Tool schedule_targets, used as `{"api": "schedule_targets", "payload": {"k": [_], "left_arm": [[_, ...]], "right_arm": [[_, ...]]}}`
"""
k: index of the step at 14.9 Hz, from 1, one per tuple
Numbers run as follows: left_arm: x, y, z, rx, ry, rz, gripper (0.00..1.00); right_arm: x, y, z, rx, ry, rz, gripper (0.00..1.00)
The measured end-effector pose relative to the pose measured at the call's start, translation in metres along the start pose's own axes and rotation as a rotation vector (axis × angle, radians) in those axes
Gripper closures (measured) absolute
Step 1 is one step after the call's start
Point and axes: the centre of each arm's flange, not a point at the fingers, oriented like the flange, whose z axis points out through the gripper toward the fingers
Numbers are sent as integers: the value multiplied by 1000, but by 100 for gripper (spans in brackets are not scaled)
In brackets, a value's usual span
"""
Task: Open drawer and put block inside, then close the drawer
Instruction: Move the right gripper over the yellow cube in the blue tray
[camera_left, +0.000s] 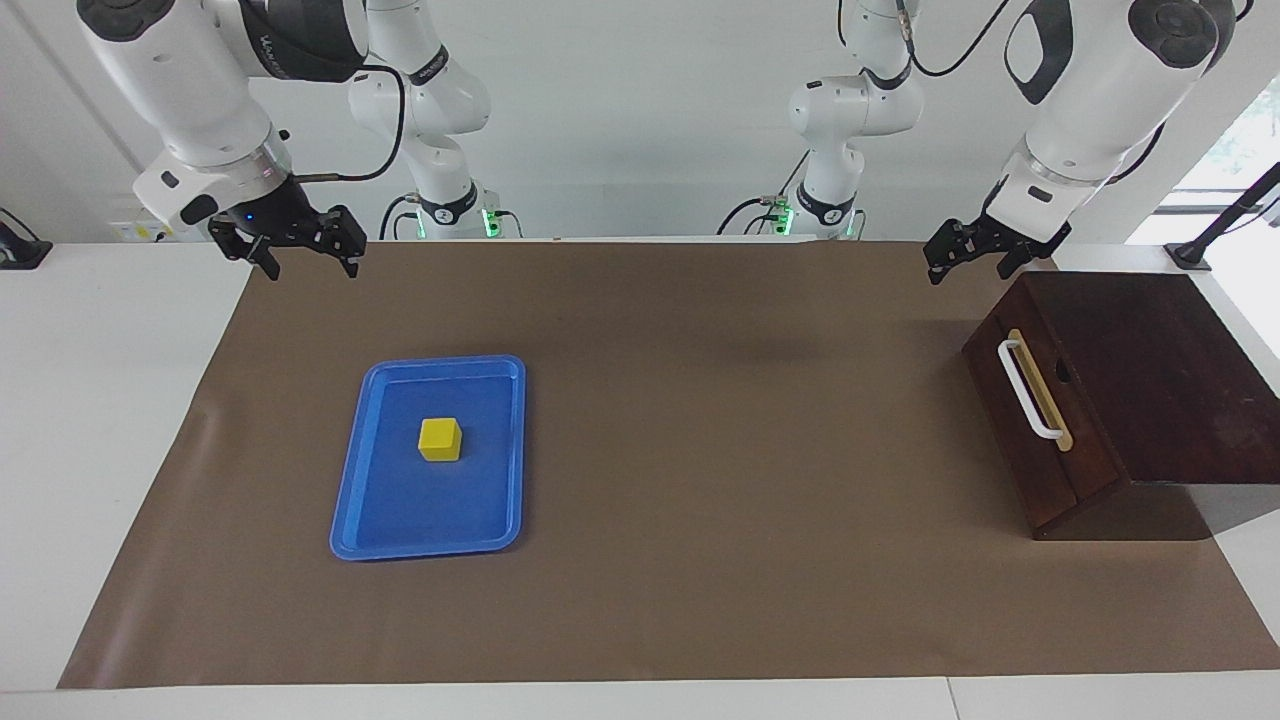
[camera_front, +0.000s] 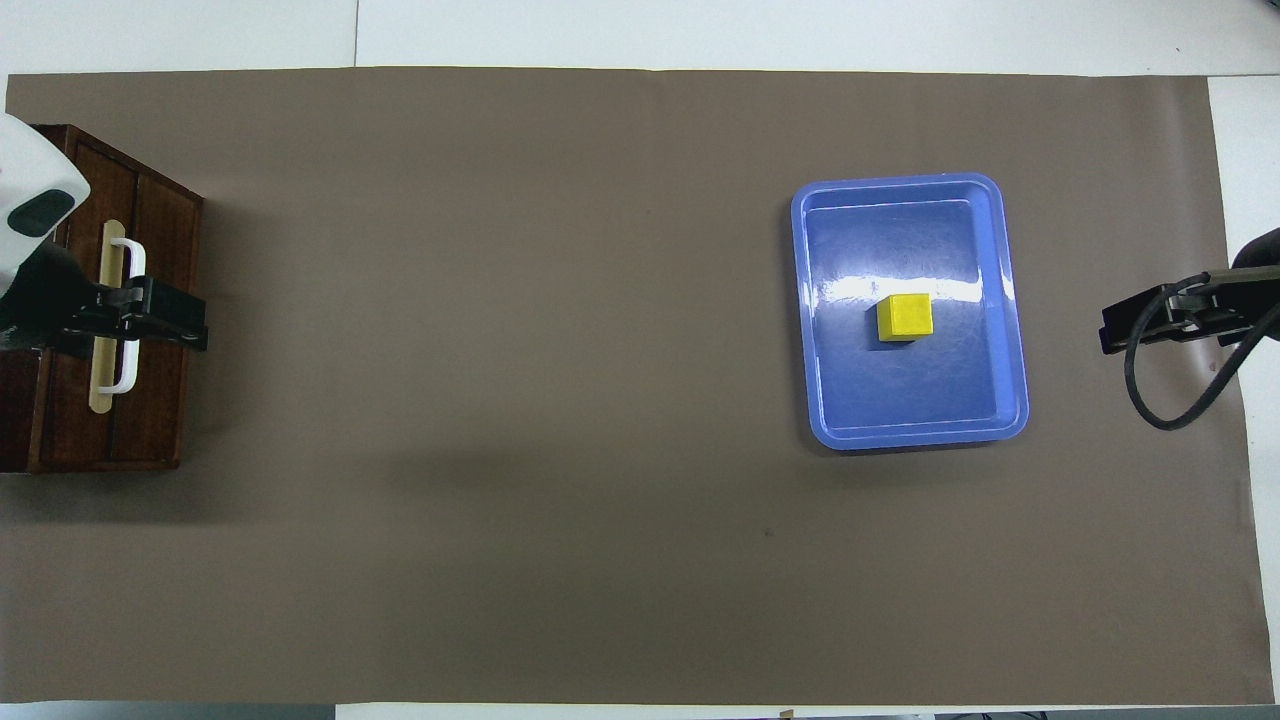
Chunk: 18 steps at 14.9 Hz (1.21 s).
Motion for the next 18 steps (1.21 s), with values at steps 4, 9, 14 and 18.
{"api": "schedule_targets", "payload": {"k": [4, 9, 14, 18], "left_arm": [[0, 0, 0, 0, 0, 0, 0], [0, 0, 0, 0, 0, 0, 0], [0, 0, 0, 0, 0, 0, 0], [0, 0, 0, 0, 0, 0, 0]], "right_arm": [[-1, 1, -3, 0, 7, 2, 0], [2, 4, -5, 6, 57, 76, 0], [35, 4, 40, 124, -1, 642, 0], [78, 14, 88, 284, -85, 1091, 3]]}}
